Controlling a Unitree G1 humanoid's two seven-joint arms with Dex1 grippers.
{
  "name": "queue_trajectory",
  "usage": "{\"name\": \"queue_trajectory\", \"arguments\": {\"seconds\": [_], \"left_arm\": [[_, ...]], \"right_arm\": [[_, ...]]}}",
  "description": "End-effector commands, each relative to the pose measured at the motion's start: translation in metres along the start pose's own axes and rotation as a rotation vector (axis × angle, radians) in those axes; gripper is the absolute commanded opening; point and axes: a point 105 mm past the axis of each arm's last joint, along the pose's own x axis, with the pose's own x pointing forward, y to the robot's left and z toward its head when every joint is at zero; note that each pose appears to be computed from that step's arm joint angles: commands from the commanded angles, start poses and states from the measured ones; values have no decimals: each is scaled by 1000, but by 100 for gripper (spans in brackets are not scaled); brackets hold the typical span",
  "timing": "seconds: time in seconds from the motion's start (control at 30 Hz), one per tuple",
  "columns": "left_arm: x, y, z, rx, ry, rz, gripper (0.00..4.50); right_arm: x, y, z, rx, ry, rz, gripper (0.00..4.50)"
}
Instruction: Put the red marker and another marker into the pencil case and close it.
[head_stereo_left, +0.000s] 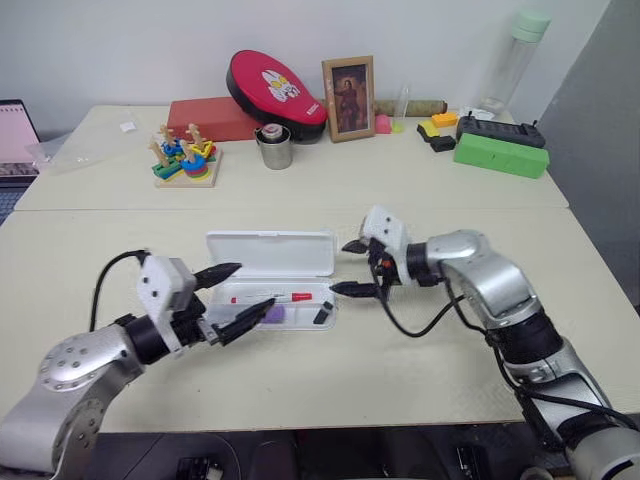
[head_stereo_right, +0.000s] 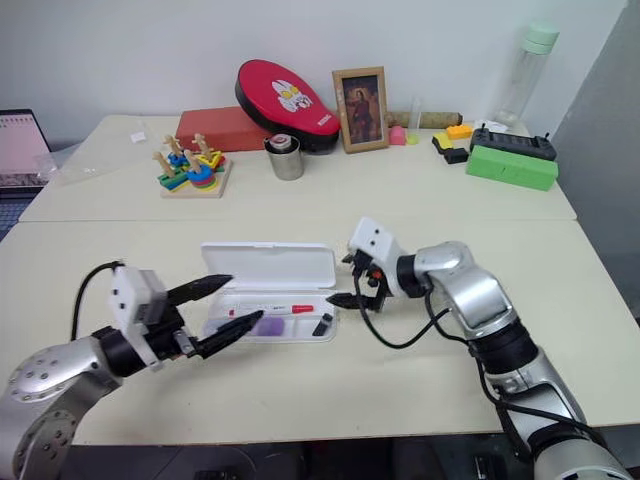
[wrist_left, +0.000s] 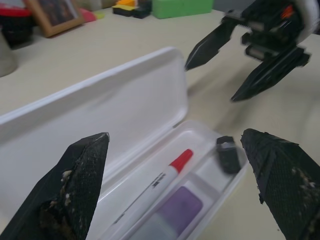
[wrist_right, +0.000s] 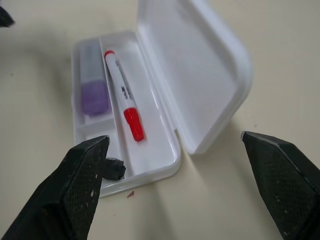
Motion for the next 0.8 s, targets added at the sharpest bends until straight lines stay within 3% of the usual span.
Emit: {"name": "queue_trajectory", "arguments": {"seconds": [0.03,0.13,0.37,0.6,0.7,0.8], "left_arm": [[-19,13,9,19,-13,70,450],[-26,19,12,18,-23,100,450],[-25,17,25,9,-74,110,450],[-21,10,28,9,-88,111,450],[-22,5,30,8,-88,109,450],[-25,4,31,9,-83,112,450]], "right_arm": [[-3,-18,45,5,-172,-66,444],[7,-40,58,41,-204,-162,394],[41,-78,69,47,-142,-322,232],[67,-75,51,-29,-36,-288,67],[72,-59,48,-69,-24,-175,6],[71,-38,47,-145,-18,-45,2]]}}
